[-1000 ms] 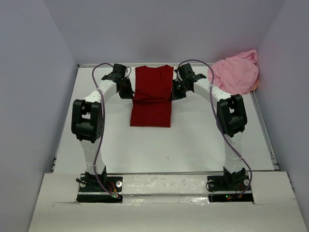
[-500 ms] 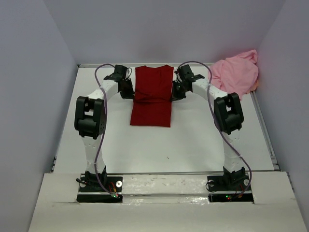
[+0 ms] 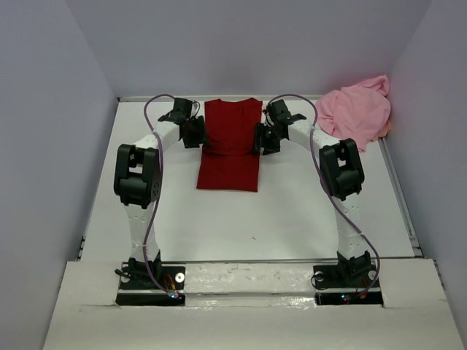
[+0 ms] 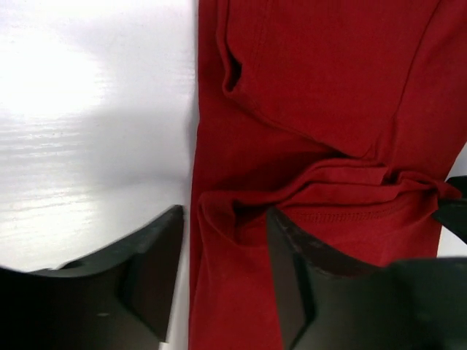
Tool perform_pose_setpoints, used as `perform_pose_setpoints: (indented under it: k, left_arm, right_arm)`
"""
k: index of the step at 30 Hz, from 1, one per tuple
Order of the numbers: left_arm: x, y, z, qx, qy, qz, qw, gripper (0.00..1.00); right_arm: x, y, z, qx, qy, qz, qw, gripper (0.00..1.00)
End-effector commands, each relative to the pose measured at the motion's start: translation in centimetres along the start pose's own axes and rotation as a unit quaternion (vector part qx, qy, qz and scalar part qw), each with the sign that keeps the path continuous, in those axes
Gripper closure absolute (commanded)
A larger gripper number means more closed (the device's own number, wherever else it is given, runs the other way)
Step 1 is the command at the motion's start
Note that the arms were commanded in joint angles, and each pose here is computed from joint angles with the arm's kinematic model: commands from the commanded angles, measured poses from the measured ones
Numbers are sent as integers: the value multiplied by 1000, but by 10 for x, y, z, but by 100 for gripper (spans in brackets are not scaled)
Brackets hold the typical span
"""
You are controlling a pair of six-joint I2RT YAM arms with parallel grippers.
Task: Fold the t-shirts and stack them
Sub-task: Fold the folded rectangular tshirt in 1/3 of the way
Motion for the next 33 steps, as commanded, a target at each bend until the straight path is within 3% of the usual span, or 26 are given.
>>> perform_pose_setpoints:
  k: [1,7,16,25,27,33]
  left_arm:
    - [29,-29,-4,0,19,-67,998,38]
    - [43,-50,-11,-4,12,-88,996,27]
    - [55,-117,-26,-15,32,-127,991,26]
    - [-29,-121,-17,-88,-15,-53,995,25]
    - [-51,-118,-13,-92,-29,-41,995,21]
    - [-92,-105,1,-119,-81,-16,989,20]
  right_arm:
    - [27,-19,19,27,-26,-58,998,37]
    - [33,-40,24,34,-30,-75,996,34]
    - [19,-89,30,56,-15,-77,995,34]
    - [-56,-106,2,96,76,2,992,34]
    - [-65,-112,2,114,98,0,989,34]
    - [-93,-101,-16,123,134,21,983,34]
Point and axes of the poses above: each gripper's point midway between its finger pads, its own y axis out along the fingers, its own z axis along the line the jaws close on, x = y × z, the point moved 8 cm from there along -y, back along the fingers, and after that the axes turned 15 degrees about y, right-handed, at the moved point
